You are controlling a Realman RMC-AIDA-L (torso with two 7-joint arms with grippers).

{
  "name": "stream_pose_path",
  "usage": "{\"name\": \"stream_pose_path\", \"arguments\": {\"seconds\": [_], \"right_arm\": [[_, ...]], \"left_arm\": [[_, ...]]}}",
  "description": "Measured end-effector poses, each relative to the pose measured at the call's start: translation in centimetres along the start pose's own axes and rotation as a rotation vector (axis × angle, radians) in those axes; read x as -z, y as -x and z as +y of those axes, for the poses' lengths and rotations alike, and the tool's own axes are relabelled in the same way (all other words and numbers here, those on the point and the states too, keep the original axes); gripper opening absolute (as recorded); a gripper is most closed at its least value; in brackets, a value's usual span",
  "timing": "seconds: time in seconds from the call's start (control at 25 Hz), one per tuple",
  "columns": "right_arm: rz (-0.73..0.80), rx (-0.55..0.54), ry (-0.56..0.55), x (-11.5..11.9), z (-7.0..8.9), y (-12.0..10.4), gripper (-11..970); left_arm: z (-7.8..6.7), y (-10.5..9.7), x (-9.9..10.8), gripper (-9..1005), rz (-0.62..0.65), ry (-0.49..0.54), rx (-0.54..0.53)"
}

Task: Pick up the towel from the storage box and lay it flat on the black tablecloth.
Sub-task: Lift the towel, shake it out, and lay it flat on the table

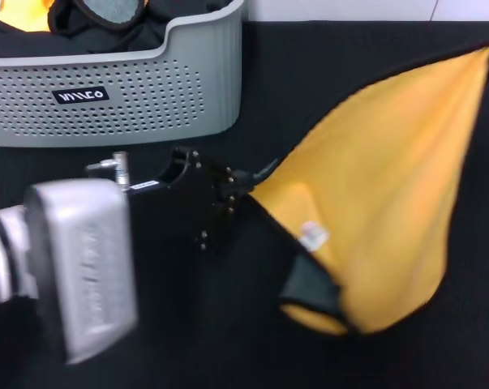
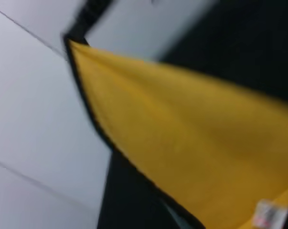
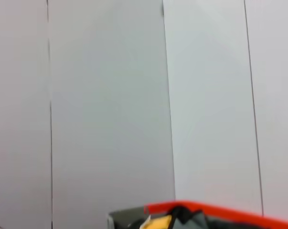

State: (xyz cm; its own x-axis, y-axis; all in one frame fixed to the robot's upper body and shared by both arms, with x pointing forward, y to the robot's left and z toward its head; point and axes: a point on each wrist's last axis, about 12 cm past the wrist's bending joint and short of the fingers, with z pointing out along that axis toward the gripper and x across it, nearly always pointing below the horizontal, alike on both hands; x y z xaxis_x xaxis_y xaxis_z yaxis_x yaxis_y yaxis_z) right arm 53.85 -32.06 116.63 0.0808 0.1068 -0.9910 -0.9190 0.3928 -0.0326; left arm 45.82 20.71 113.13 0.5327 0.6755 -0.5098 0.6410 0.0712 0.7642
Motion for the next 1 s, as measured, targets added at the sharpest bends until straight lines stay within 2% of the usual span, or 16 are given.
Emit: {"name": "stream_pose_path", "arguments": {"seconds": [0.2, 0.32, 0.48, 0.56, 0.68, 0.8, 1.0], "right_arm": [[-0.041, 0.043, 0.073, 0.8, -0.1, 3.1, 2], [-0.058, 0.064, 0.160, 0.2, 0.8, 4.3, 2], [-0.056, 0.090, 0.229, -0.2, 2.5, 5.3, 2], [-0.058, 0.107, 0.209, 0.3, 3.1, 5.6, 2], [-0.085, 0.110, 0.161, 1.3, 3.3, 6.2, 2], [-0.109, 0.111, 0.186, 1.7, 3.9, 6.9, 2], [-0.115, 0.062, 0.256, 1.0, 5.5, 6.5, 1]], "left_arm": [[0.9, 0.2, 2.0, 33, -0.289, 0.048, 0.223], [1.2, 0.8, 3.4, 33, -0.492, 0.028, 0.325], [1.8, 0.6, 5.3, 34, -0.644, -0.026, 0.482], [2.0, -0.2, 6.7, 34, -0.728, -0.050, 0.559], [1.9, -1.7, 8.4, 35, -0.846, -0.033, 0.613], [1.7, -2.9, 9.4, 35, -0.902, -0.029, 0.672], [0.6, -3.4, 10.2, 36, -0.882, -0.073, 0.754]]}}
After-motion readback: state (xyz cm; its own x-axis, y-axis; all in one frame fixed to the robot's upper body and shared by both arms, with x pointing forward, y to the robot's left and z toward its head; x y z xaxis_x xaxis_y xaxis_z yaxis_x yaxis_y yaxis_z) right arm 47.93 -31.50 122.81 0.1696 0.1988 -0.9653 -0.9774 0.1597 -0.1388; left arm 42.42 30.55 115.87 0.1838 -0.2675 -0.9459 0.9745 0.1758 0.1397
